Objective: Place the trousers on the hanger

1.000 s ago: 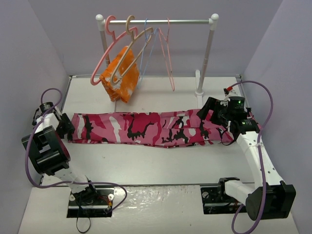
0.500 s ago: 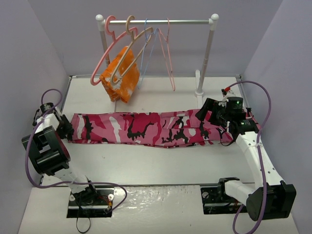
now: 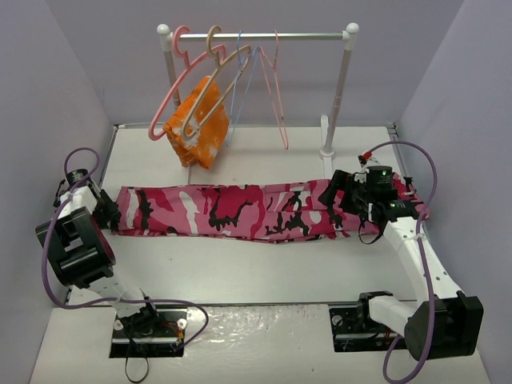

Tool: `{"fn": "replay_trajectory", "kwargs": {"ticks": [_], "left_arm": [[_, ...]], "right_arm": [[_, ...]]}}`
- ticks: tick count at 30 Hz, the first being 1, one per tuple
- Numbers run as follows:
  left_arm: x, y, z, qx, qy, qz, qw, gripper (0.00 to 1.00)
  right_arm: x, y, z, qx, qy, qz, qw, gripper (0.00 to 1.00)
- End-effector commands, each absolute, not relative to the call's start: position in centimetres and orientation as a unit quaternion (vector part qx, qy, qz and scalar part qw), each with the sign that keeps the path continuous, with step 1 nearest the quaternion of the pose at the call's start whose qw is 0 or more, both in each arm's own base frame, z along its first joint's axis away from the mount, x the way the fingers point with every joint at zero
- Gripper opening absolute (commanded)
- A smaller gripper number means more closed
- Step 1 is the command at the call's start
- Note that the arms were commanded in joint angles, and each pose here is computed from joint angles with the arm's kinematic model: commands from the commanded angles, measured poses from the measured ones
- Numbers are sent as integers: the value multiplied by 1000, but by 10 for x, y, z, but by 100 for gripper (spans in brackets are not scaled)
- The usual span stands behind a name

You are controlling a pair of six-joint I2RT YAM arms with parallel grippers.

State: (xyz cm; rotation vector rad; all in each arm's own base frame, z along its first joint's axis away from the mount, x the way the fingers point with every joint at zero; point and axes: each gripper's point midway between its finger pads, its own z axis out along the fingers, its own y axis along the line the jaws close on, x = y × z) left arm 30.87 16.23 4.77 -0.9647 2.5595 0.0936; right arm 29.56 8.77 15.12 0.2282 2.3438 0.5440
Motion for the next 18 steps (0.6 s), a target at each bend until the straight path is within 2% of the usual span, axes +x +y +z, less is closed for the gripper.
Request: {"fn": "replay_trajectory", "kwargs": {"ticks": [1,9,14,18], "left_arm": [[336,171,71,-366,898,32,244,35],[336,158,80,-358,902,39,240,28],[337,158,81,-358,904,37,230,7],[332,160,103,-353,902,51,244,1]], "right_arm": [[305,103,156,69,903,234,353,91],[306,108,153,66,906,239,344,91],[305,106,154,66,905,236,347,91],[307,106,156,65,904,237,349,91]]}}
